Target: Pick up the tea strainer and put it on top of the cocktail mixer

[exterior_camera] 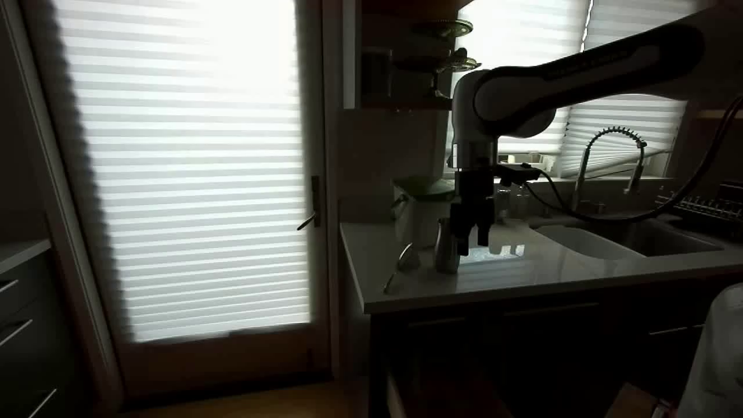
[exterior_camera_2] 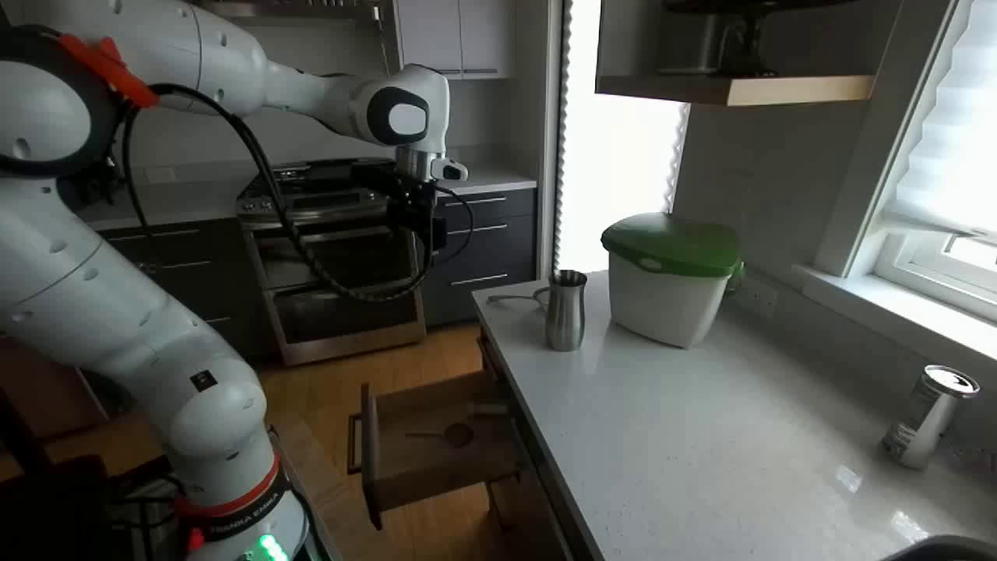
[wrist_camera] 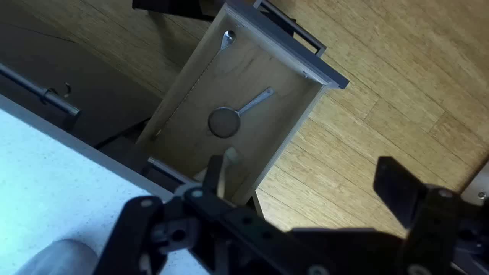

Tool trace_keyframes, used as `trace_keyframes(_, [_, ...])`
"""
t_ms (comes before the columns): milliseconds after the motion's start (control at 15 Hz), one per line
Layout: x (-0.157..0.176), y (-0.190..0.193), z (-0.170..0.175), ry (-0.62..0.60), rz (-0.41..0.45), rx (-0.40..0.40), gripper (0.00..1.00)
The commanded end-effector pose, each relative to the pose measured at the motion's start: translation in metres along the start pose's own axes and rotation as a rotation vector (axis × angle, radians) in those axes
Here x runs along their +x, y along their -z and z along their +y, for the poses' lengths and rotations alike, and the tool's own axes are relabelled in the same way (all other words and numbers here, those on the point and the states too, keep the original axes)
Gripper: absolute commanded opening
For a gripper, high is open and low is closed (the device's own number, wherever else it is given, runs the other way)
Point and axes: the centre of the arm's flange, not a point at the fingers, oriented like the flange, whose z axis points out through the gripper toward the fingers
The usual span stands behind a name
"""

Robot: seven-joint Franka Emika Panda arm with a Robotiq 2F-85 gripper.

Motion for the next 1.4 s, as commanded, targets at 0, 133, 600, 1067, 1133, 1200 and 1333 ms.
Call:
trace_keyframes(0, [0.0, 0.0, 0.0, 0.0, 0.0, 0.0, 1.0])
trace_keyframes(133, [0.0, 0.0, 0.0, 0.0, 0.0, 0.0, 1.0])
trace_keyframes(600, [0.0, 0.0, 0.0, 0.0, 0.0, 0.0, 1.0])
trace_keyframes(1067, [0.032, 0.008, -0.001, -0.171, 0.071, 0.084, 1.0])
trace_keyframes(1133, [0.041, 0.011, 0.001, -0.221, 0.089, 0.117, 1.0])
trace_keyframes(1200, [0.048, 0.011, 0.004, -0.272, 0.098, 0.135, 1.0])
trace_keyframes(1333, [0.062, 0.007, 0.01, -0.366, 0.128, 0.182, 1.0])
